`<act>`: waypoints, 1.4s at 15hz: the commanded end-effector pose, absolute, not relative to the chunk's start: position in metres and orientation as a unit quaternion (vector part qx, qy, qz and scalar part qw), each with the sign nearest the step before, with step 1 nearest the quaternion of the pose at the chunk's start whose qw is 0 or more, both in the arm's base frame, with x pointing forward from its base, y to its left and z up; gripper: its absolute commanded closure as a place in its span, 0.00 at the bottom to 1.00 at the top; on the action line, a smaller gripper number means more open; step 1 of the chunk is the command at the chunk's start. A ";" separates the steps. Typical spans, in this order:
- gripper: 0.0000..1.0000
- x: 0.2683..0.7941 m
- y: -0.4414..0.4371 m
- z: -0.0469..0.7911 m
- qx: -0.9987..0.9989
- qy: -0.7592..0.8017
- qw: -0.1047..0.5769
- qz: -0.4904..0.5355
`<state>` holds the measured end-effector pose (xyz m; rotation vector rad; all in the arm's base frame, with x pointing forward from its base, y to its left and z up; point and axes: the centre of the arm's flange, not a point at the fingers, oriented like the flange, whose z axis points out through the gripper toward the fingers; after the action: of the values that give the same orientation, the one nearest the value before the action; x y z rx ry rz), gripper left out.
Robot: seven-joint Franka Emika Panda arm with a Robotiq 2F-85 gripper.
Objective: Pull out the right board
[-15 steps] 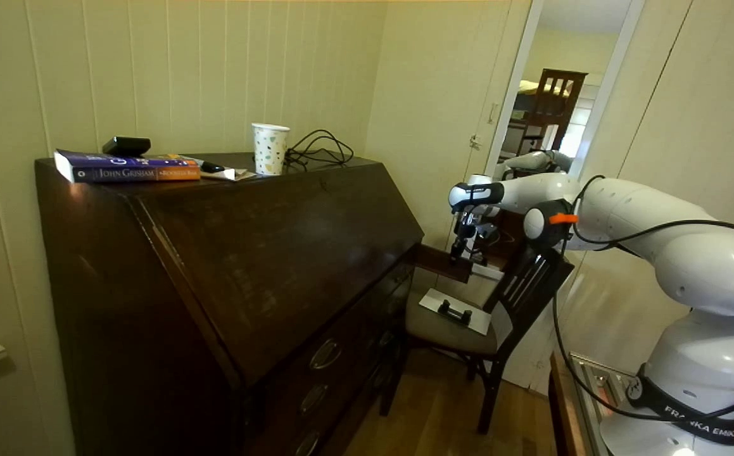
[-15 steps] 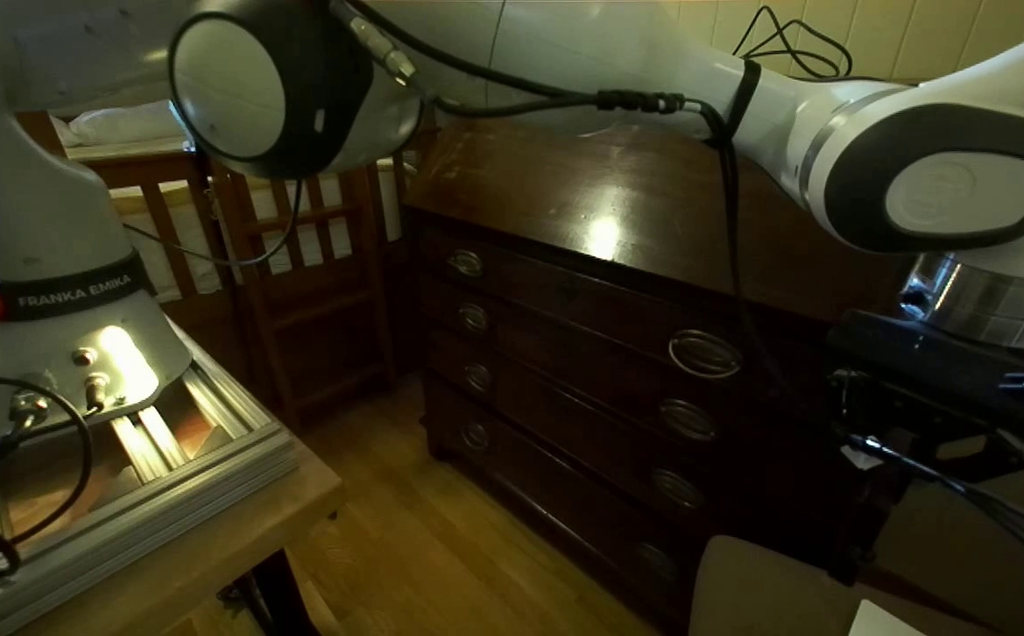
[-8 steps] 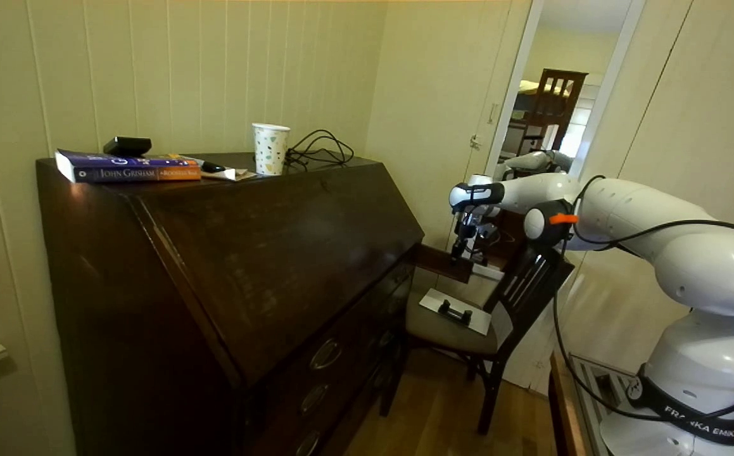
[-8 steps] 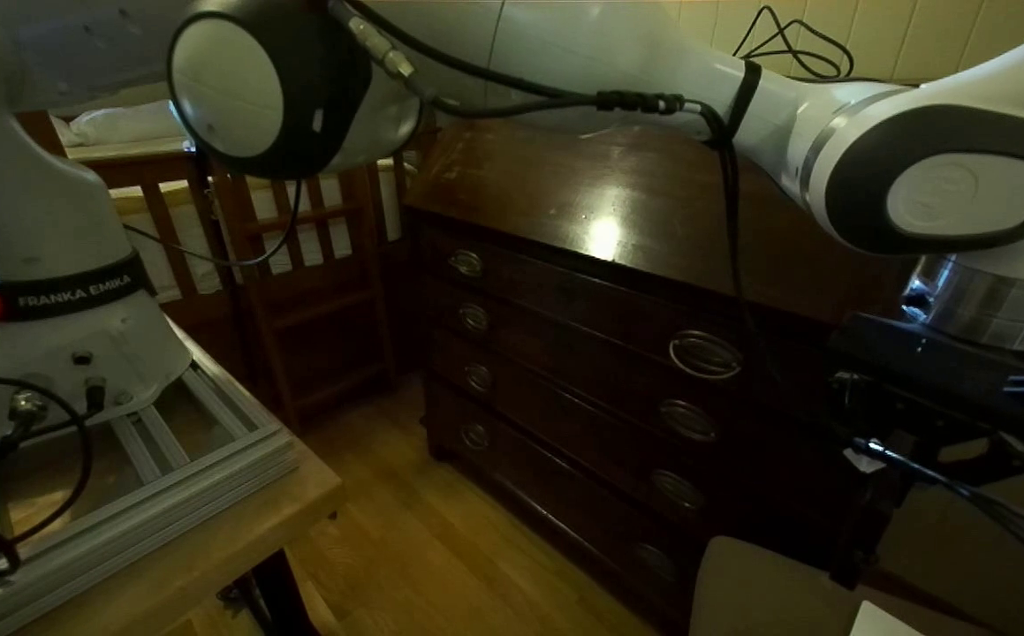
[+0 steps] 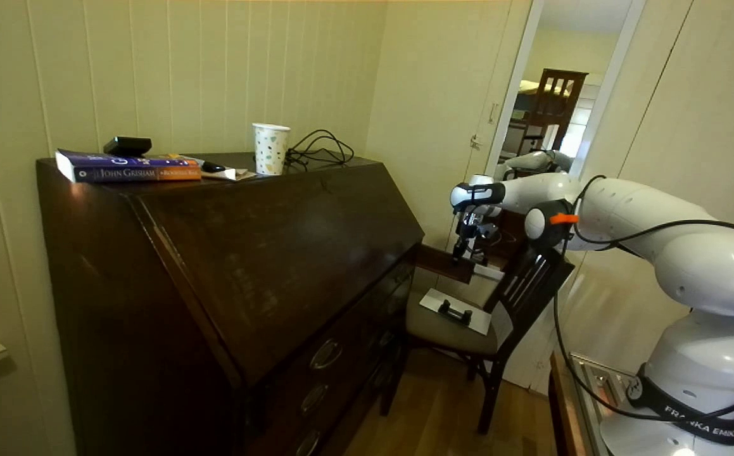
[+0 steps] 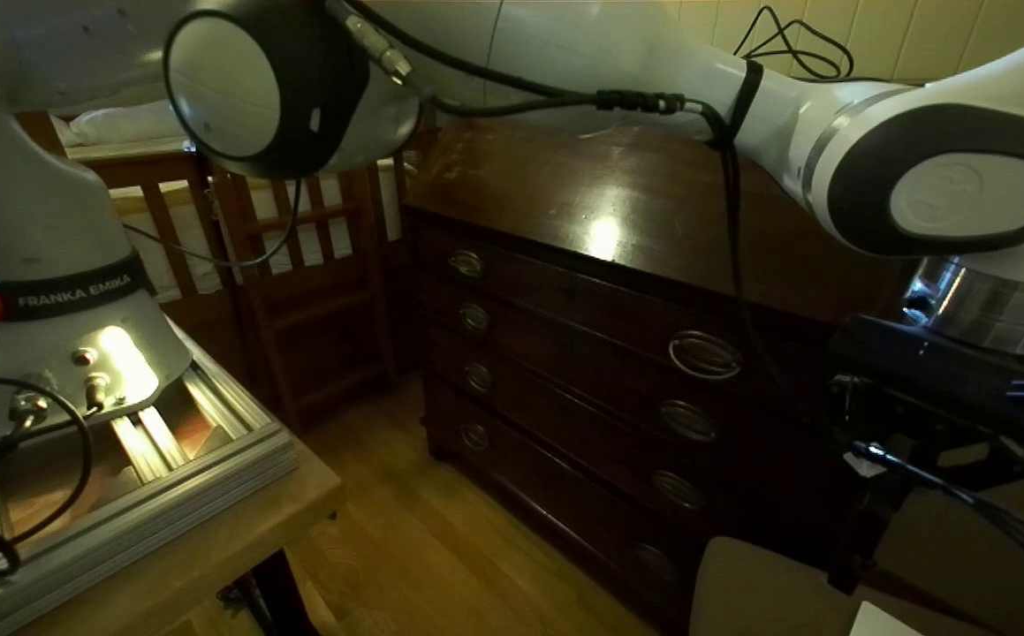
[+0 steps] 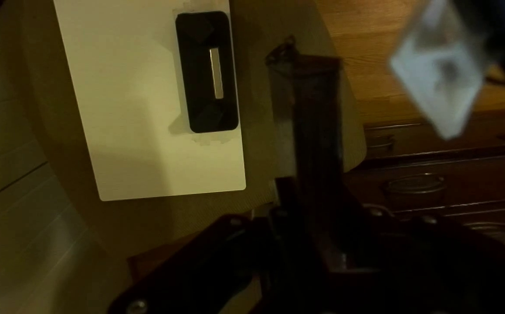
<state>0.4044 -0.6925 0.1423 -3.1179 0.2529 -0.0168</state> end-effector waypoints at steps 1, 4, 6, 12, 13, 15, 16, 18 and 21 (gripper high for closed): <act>0.94 0.344 -0.723 0.110 -0.993 0.101 -0.011 0.064; 0.43 0.330 -0.726 0.104 -0.991 0.103 -0.002 0.082; 0.29 0.306 -0.731 0.095 -0.990 0.112 0.025 0.086; 0.00 0.275 -0.737 0.127 -0.995 0.097 0.015 0.011; 0.00 0.276 -0.733 0.141 -0.996 0.088 0.013 -0.007; 0.00 0.279 -0.727 0.166 -0.997 0.067 0.014 -0.024; 0.00 0.282 -0.724 0.180 -0.998 0.057 0.012 -0.032; 0.00 0.288 -0.720 0.205 -0.998 0.041 0.010 -0.048; 0.00 0.300 -0.707 0.245 -0.996 0.024 0.032 -0.080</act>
<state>0.3076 -0.7496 0.2069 -3.1295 0.1341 -0.1398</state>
